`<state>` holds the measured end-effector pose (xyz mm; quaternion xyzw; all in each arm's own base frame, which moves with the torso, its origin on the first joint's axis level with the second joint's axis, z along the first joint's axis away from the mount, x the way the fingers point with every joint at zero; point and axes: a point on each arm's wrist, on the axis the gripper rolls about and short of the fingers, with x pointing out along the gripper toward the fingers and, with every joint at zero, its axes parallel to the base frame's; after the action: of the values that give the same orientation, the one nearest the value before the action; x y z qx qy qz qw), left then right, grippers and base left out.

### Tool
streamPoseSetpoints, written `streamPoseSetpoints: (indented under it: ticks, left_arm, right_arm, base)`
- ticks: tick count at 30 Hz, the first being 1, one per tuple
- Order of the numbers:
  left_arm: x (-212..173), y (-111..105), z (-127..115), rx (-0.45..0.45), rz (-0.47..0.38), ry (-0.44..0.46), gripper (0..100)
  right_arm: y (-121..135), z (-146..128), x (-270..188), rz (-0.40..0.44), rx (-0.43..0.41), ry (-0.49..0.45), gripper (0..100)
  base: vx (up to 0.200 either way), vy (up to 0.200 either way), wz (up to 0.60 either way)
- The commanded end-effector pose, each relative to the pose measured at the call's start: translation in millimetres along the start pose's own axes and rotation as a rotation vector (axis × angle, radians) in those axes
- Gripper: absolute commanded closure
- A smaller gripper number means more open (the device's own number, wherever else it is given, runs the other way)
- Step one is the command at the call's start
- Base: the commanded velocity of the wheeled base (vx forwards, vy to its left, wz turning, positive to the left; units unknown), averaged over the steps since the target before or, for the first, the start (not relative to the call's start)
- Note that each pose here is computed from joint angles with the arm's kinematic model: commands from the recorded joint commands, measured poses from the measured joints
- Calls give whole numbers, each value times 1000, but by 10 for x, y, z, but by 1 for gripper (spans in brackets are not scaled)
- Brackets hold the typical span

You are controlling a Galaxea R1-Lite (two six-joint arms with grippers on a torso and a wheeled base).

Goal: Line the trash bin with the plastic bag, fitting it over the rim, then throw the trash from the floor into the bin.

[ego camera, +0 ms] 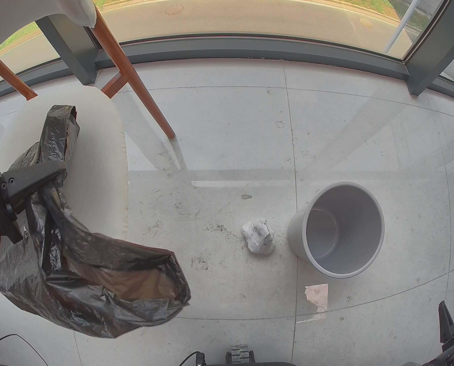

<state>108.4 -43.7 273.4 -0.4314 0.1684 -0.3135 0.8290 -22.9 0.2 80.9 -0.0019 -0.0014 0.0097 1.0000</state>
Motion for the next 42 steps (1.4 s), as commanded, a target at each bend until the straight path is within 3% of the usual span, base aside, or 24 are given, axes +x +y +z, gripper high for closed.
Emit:
streamPoseSetpoints:
  ticks: [1,6,22,25,35,42]
  left_arm:
    - [-131,-50,-55,19,-74,36,100]
    - [-129,-65,-56,27,-104,69,100]
    - [-192,-176,-110,92,-405,393,100]
    - [-182,-200,-93,111,-451,411,100]
    - [-53,-139,-94,87,-538,616,100]
    - [127,-62,-61,62,-556,692,100]
  right_arm:
    - [0,-51,4,1,-1,6,0]
    - [0,-51,4,1,-1,6,0]
    - [0,-51,4,1,-1,6,0]
    - [0,-51,4,1,-1,6,0]
    - [0,-51,4,1,-1,6,0]
    - [0,-51,4,1,-1,6,0]
  base:
    - [0,0,0]
    - [0,-200,0]
    - [0,-200,0]
    - [0,-200,0]
    - [0,-200,0]
    - [0,-200,0]
